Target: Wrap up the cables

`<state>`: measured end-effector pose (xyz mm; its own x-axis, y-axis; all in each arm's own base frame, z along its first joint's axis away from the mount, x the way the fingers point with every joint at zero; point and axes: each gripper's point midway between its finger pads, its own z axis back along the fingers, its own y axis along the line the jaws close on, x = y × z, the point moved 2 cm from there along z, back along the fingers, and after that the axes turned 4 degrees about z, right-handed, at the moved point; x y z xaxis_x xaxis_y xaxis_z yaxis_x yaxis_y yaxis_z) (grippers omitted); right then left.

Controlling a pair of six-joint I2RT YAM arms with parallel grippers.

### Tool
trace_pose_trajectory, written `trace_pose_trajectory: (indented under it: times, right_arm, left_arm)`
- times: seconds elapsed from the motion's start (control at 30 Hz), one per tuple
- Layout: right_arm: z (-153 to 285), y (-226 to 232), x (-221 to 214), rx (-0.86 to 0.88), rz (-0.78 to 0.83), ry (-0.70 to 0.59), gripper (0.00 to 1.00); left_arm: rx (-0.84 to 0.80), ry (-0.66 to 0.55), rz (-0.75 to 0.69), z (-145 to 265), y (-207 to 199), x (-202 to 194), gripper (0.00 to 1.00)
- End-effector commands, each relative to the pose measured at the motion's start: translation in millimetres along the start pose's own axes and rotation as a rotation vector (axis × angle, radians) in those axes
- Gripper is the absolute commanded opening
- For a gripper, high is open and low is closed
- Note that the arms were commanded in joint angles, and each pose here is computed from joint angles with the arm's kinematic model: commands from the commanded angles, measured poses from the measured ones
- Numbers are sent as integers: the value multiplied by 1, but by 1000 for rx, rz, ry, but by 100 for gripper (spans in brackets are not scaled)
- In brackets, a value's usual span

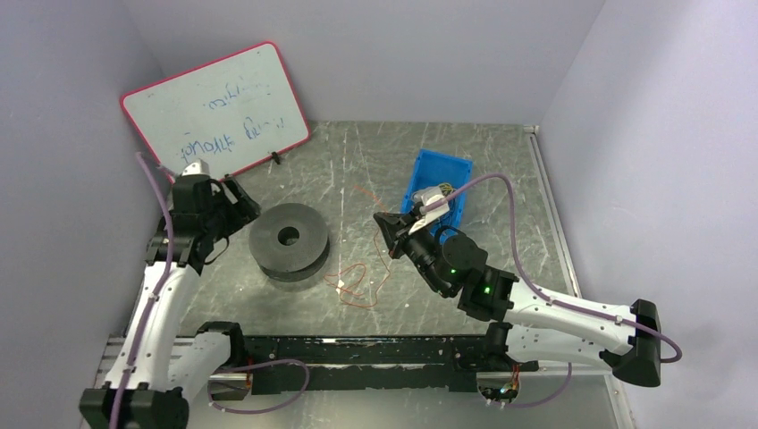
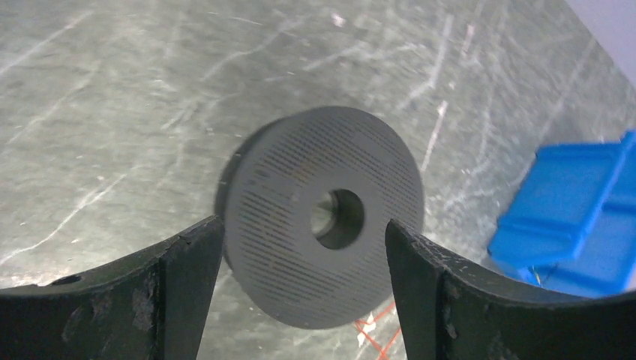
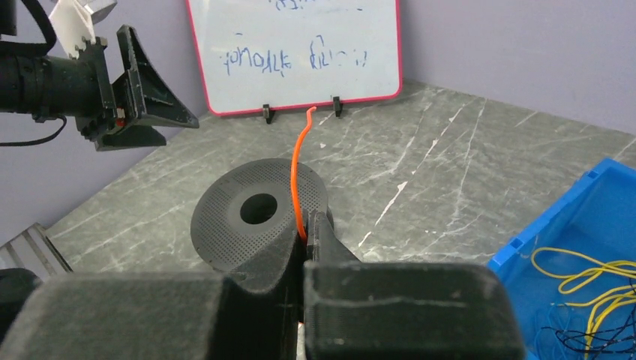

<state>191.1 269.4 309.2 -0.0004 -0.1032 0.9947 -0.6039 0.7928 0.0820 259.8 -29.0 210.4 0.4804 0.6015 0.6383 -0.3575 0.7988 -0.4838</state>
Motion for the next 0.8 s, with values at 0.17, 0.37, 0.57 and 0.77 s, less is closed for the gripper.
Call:
trace_pose_trajectory:
  times: [0.17, 0.37, 0.57, 0.77]
  right_arm:
    - [3, -1, -5, 18, 35, 3, 0]
    - [4, -2, -6, 21, 43, -2, 0]
    - [5, -2, -4, 30, 40, -10, 0]
    - [3, -1, -3, 37, 41, -11, 0]
  left_arm:
    - [-88, 126, 183, -27, 50, -3, 100]
    - [-144, 215, 257, -44, 60, -17, 96]
    - [-248, 380, 351, -61, 57, -46, 94]
    - [-250, 434, 408, -70, 63, -64, 92]
